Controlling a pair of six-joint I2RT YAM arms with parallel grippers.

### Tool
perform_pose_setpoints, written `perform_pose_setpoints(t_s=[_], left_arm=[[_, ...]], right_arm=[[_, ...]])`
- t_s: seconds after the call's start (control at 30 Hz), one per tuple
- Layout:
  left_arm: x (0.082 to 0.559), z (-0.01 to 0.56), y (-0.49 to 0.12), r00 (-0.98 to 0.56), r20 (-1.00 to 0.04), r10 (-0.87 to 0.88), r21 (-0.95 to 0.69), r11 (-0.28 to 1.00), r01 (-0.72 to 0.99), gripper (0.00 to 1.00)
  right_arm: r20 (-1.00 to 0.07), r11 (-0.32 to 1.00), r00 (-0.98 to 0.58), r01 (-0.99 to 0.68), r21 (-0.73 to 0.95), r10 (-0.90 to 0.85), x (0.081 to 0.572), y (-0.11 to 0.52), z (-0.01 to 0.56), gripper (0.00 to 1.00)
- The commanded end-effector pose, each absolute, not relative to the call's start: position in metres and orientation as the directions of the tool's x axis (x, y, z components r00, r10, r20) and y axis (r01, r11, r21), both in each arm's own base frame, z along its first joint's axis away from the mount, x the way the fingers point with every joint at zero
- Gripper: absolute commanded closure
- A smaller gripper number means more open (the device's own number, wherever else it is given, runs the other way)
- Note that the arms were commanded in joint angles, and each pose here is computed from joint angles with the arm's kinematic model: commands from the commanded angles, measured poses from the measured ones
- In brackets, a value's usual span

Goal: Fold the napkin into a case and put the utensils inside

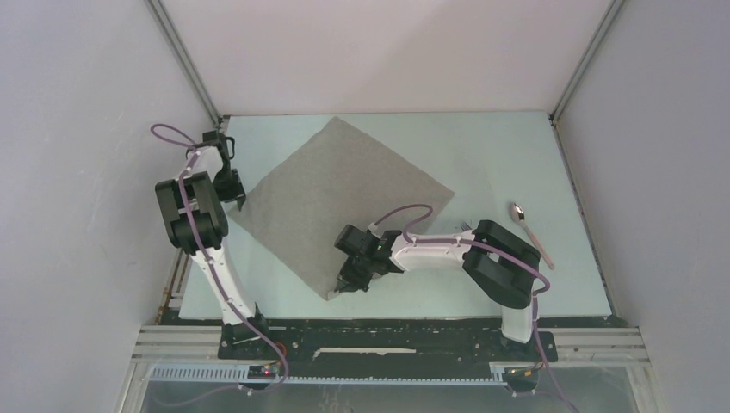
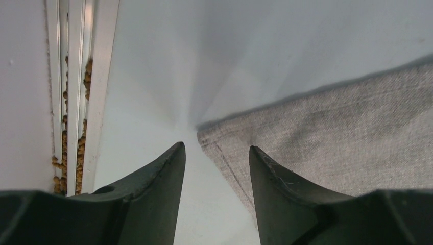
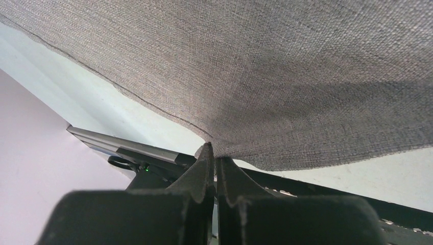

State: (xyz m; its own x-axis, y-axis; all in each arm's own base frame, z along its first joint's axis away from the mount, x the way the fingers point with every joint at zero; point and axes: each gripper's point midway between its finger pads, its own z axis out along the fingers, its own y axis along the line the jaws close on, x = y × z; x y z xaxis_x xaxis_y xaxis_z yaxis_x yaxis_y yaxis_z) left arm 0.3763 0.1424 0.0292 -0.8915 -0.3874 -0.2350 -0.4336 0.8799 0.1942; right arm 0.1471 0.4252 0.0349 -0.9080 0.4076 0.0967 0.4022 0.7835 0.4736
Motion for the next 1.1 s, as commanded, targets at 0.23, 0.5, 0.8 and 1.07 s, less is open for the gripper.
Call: perform_pose_setpoints(t_s=[0.23, 0.5, 0.8, 1.07], left_arm=[[0.392, 0.034, 0.133, -0.87, -0.181, -0.459, 0.151, 0.861, -0.485, 0.37], [0.385, 0.034, 0.12, -0.818, -0.224, -0.53, 0.086, 0.825, -0.558, 0.35], [0.358, 0.048, 0.105, -0.646, -0.341, -0.683, -0.023, 0.693, -0.721, 0.44], [0.344, 0.051, 0.114, -0.544, -0.412, -0.731, -0.093, 0.627, -0.773, 0.43]], right_arm=[[0.092, 0.745, -0.901, 0.404, 0.53, 0.424, 0.155, 0.422, 0.055, 1.0], [0.038, 0.734, -0.873, 0.432, 0.524, 0.487, 0.159, 0.387, 0.059, 1.0], [0.055, 0.717, -0.846, 0.482, 0.503, 0.53, 0.157, 0.36, 0.047, 1.0], [0.036, 0.693, -0.813, 0.518, 0.502, 0.581, 0.161, 0.33, 0.044, 1.0]])
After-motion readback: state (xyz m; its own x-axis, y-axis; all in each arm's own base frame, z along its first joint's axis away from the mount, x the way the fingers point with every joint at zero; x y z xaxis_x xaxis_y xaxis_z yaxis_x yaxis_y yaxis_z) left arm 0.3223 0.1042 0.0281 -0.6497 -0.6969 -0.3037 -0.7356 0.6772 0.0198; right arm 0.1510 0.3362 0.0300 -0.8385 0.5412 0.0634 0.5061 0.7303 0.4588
